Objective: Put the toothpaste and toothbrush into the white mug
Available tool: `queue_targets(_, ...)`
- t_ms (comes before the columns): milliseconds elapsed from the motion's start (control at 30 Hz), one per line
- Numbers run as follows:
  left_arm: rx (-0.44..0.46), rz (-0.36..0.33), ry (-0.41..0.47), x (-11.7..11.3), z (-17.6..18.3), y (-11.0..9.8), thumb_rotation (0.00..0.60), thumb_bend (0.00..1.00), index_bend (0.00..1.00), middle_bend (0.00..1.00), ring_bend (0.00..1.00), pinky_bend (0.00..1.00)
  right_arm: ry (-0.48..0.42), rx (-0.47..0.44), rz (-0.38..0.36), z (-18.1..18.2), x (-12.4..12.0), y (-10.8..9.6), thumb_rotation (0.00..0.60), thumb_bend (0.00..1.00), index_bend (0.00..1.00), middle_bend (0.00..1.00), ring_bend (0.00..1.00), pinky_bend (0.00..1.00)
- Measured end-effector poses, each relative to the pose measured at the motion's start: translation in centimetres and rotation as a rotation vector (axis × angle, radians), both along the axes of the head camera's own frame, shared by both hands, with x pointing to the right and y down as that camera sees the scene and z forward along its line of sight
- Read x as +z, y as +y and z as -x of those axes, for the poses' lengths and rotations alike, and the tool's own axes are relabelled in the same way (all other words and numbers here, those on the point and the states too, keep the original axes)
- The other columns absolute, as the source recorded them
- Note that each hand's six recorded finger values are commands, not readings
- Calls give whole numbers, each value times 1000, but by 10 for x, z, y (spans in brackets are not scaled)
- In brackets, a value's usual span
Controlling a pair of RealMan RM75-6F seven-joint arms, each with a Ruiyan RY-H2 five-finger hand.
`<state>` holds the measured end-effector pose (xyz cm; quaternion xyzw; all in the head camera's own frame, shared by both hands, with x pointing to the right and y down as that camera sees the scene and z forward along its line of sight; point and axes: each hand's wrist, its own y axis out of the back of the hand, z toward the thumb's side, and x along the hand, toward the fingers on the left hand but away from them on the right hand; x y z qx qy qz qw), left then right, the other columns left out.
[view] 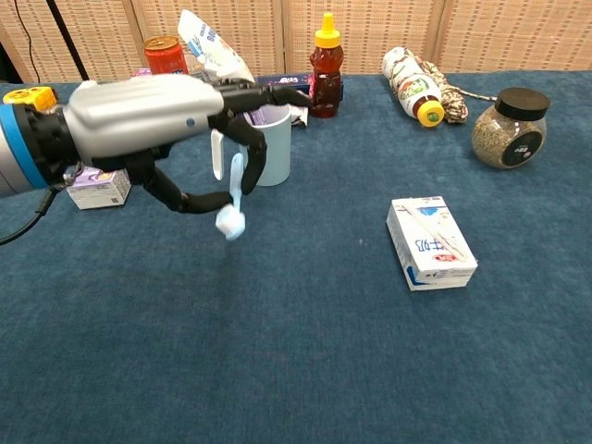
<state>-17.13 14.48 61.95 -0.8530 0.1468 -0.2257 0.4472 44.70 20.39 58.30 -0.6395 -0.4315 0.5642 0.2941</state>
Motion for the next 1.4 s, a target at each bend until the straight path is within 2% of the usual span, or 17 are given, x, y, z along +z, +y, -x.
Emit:
queue_targets(133,-122,103,116,-29,-2,-26,600,405,638,0,0,2,1,-4,4,1,1,1,600,0,0,0,0,0)
queue_targets(267,-220,192,189,-44,-4,-50,600,404,641,0,0,0,3,-9,10,3,3,1,600,0,0,0,0,0)
queue_targets(667,-409,543,262,-35,-32,-103,600,404,663,0,0,0,11,-7,24,3,8,1,600,0,0,0,0,0)
queue_targets(933,-494,635,266,-26,-38,-131,600,404,664,0,0,0,15,1,31,-1,10,0,600,0,0,0,0,0)
queue_targets(1100,-519,702,242,-16,-41,-136,600,404,664,0,0,0,16,-3,36,1,12,1,600,0,0,0,0,0)
queue_targets(1233,-521,752,187,-7,-45,-137,600,405,664,0,0,0,17,2,33,0,11,0,600,0,0,0,0,0)
queue_targets(1400,-543,752,168,-4,-41,-146,600,404,664,0,0,0,18,6,37,-2,12,0,600,0,0,0,0,0)
